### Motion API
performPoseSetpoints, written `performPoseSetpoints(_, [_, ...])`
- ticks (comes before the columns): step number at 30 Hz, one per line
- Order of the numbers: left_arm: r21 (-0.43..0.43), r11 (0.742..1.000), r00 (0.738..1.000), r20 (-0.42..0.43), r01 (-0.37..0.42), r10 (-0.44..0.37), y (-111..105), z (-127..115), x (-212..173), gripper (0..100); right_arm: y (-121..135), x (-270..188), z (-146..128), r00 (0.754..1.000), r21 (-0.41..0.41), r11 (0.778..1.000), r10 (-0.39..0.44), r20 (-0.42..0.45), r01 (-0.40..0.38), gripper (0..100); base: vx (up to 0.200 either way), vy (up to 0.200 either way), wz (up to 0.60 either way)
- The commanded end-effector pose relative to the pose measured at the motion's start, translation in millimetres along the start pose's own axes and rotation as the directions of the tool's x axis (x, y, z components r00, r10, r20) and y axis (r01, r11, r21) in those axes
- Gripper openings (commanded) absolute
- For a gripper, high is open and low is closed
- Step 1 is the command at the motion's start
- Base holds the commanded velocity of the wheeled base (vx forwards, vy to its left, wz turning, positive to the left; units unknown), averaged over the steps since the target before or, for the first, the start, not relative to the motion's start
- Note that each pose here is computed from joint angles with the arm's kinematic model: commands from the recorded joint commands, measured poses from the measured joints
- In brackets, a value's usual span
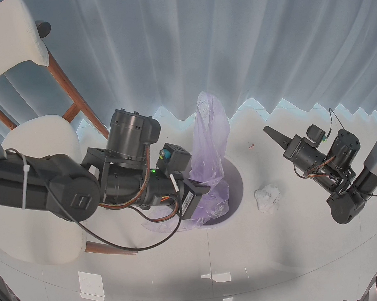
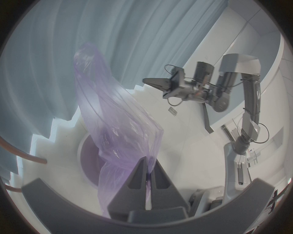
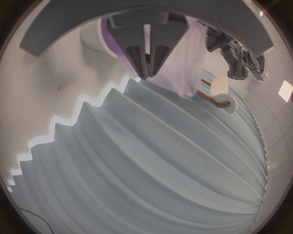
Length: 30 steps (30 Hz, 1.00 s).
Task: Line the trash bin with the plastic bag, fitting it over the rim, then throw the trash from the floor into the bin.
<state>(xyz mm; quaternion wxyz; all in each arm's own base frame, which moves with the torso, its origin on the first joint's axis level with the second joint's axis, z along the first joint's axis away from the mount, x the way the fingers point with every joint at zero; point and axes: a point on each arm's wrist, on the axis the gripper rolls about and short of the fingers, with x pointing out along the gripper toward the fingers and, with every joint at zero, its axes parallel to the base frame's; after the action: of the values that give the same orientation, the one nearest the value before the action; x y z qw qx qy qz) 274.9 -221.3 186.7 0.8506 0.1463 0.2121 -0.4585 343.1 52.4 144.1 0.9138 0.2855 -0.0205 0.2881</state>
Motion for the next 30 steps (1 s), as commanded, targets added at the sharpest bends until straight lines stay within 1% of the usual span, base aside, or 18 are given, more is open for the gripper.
performPoseSetpoints(1, [-0.015, 1.0, 1.0, -0.024, -0.003, 0.003, 2, -12, 24, 0, 37, -13, 11, 0.999, 0.007, 0.999, 0.031, 0.028, -0.031, 0, 0.0, 0.0, 0.0])
performPoseSetpoints(2, [0.001, 1.0, 1.0, -0.001, -0.011, 0.011, -1, -12, 27, 0, 47, -18, 0, 0.999, 0.034, 0.999, 0.036, -0.016, -0.035, 0, 0.0, 0.0, 0.0])
performPoseSetpoints(4, [0.008, 1.0, 1.0, 0.003, -0.013, 0.013, -5, -11, 29, 0, 52, -20, -3, 0.999, 0.042, 0.998, 0.044, -0.03, -0.042, 0, 0.0, 0.0, 0.0])
performPoseSetpoints(5, [0.016, 0.999, 0.999, -0.002, -0.032, 0.032, -10, -12, 32, 0, 60, -20, -9, 0.997, 0.053, 0.997, 0.064, -0.054, -0.061, 0, 0.0, 0.0, 0.0])
performPoseSetpoints(6, [0.017, 0.999, 0.999, -0.016, -0.036, 0.036, -13, -15, 34, 0, 64, -20, -10, 0.995, 0.055, 0.996, 0.076, -0.057, -0.073, 0, 0.0, 0.0, 0.0])
performPoseSetpoints(9, [0.023, 0.999, 0.998, -0.039, -0.04, 0.041, -20, -22, 37, 0, 71, -22, -13, 0.993, 0.059, 0.994, 0.093, -0.072, -0.089, 0, 0.0, 0.0, 0.0])
performPoseSetpoints(10, [0.023, 0.999, 0.998, -0.038, -0.043, 0.044, -20, -24, 38, 0, 72, -23, -18, 0.992, 0.059, 0.995, 0.091, -0.089, -0.086, 100, 0.0, 0.0, 0.0])
performPoseSetpoints(12, [0.026, 0.999, 0.998, -0.032, -0.045, 0.046, -21, -26, 41, 0, 73, -25, -25, 0.99, 0.059, 0.996, 0.074, -0.116, -0.067, 100, 0.0, 0.0, 0.0])
performPoseSetpoints(15, [0.028, 0.998, 0.999, -0.021, -0.049, 0.049, -20, -26, 44, 0, 74, -24, -25, 0.991, 0.047, 0.997, 0.067, -0.113, -0.062, 100, 0.0, 0.0, 0.0])
performPoseSetpoints(16, [0.032, 0.998, 0.998, 0.001, -0.055, 0.055, -20, -25, 44, 0, 79, -24, -27, 0.991, 0.028, 0.997, 0.074, -0.113, -0.071, 100, 0.0, 0.0, 0.0])
performPoseSetpoints(18, [0.033, 0.998, 0.998, 0.011, -0.06, 0.06, -20, -23, 45, 0, 82, -25, -29, 0.99, 0.014, 0.997, 0.078, -0.117, -0.077, 100, 0.0, 0.0, 0.0])
performPoseSetpoints(21, [0.036, 0.997, 0.998, 0.016, -0.064, 0.063, -22, -22, 44, 0, 86, -22, -38, 0.991, -0.032, 0.998, 0.055, -0.122, -0.059, 100, 0.0, 0.0, 0.0])
performPoseSetpoints(24, [0.04, 0.998, 0.998, 0.019, -0.058, 0.057, -25, -21, 45, 0, 83, -20, -45, 0.991, -0.07, 0.997, 0.031, -0.131, -0.041, 100, 0.0, 0.0, 0.0])
performPoseSetpoints(25, [0.04, 0.998, 0.998, 0.019, -0.058, 0.057, -25, -21, 45, 0, 83, -20, -45, 0.991, -0.07, 0.997, 0.031, -0.131, -0.041, 100, 0.0, 0.0, 0.0])
performPoseSetpoints(26, [0.042, 0.998, 0.998, 0.02, -0.055, 0.054, -26, -21, 44, 0, 79, -18, -50, 0.99, -0.109, 0.994, 0.014, -0.143, -0.03, 100, 0.0, 0.0, 0.0])
performPoseSetpoints(27, [0.042, 0.998, 0.998, 0.02, -0.055, 0.054, -26, -21, 44, 0, 79, -18, -51, 0.989, -0.11, 0.993, 0.014, -0.146, -0.03, 100, 0.0, 0.0, 0.0])
performPoseSetpoints(30, [0.044, 0.998, 0.998, 0.024, -0.053, 0.052, -27, -20, 44, 0, 74, -15, -64, 0.986, -0.154, 0.988, -0.019, -0.165, -0.006, 100, 0.0, 0.0, 0.0])
